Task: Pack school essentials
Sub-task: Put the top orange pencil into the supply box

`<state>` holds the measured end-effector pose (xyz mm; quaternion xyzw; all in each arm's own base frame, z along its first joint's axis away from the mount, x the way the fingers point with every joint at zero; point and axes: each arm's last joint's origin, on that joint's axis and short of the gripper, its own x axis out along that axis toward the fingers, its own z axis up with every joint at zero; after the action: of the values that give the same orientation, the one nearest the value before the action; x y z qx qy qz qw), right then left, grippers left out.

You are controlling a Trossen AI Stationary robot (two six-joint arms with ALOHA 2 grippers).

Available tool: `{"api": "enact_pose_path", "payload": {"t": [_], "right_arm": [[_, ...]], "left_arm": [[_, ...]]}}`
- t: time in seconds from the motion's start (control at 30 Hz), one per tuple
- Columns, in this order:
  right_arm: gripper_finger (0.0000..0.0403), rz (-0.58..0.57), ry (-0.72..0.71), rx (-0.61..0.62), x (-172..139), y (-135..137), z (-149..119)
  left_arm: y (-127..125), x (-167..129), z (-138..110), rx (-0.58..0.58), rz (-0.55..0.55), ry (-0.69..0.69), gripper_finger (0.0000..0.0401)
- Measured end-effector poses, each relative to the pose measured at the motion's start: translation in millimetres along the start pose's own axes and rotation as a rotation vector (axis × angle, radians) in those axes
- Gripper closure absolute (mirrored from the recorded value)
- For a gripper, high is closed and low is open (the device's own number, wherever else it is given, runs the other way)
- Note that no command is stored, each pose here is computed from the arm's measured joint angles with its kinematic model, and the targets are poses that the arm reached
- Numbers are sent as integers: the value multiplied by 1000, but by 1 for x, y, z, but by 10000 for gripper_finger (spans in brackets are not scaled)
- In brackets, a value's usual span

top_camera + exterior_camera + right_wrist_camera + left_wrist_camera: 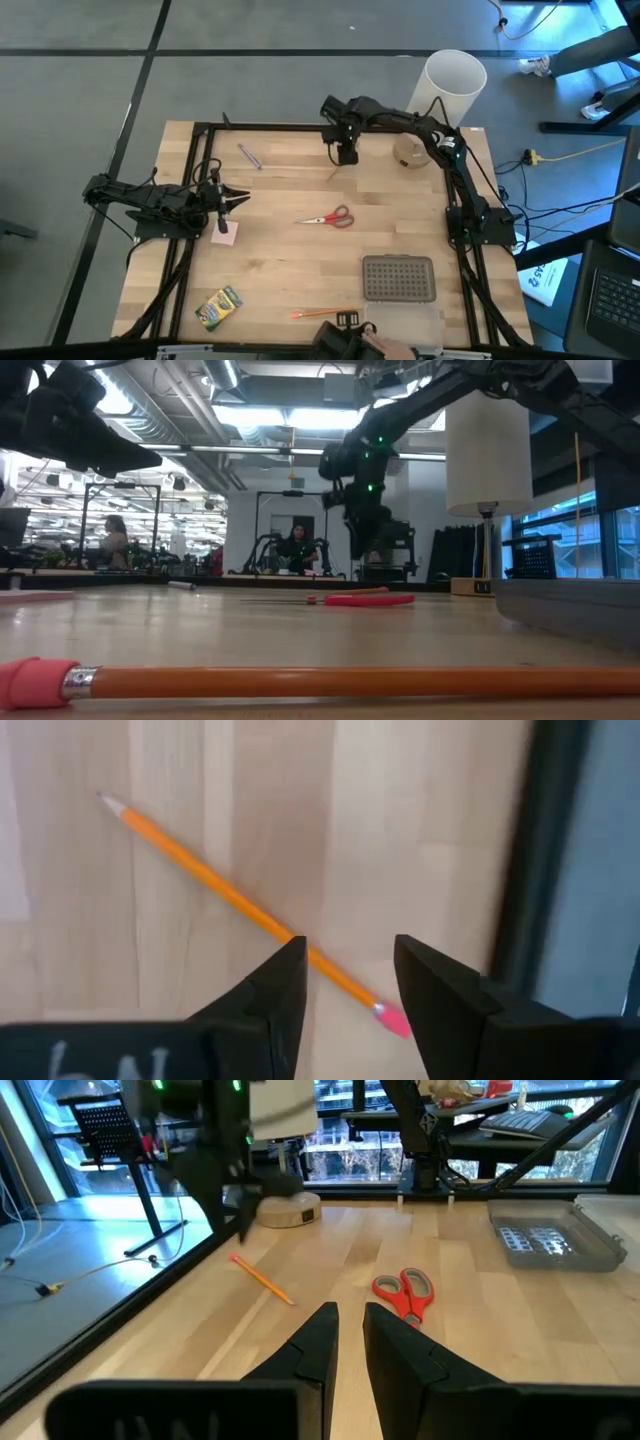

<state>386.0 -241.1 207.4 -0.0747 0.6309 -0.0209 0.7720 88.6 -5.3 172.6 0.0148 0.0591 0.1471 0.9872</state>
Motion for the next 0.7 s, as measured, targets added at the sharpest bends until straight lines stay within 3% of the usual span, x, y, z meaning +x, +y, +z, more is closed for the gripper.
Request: {"api": "enact_pose_path", "payload": {"t": [0.17, 0.47, 0.7], "right_arm": [[249, 29, 41, -73, -9, -11, -12], [249, 82, 114, -96, 17, -20, -41], [249, 71, 103, -93, 22, -18, -39]], "left_arm": [[0, 0, 0, -6, 0, 0, 354], [0, 0, 0, -6, 0, 0, 354], [0, 0, 0, -6, 0, 0, 354]]}}
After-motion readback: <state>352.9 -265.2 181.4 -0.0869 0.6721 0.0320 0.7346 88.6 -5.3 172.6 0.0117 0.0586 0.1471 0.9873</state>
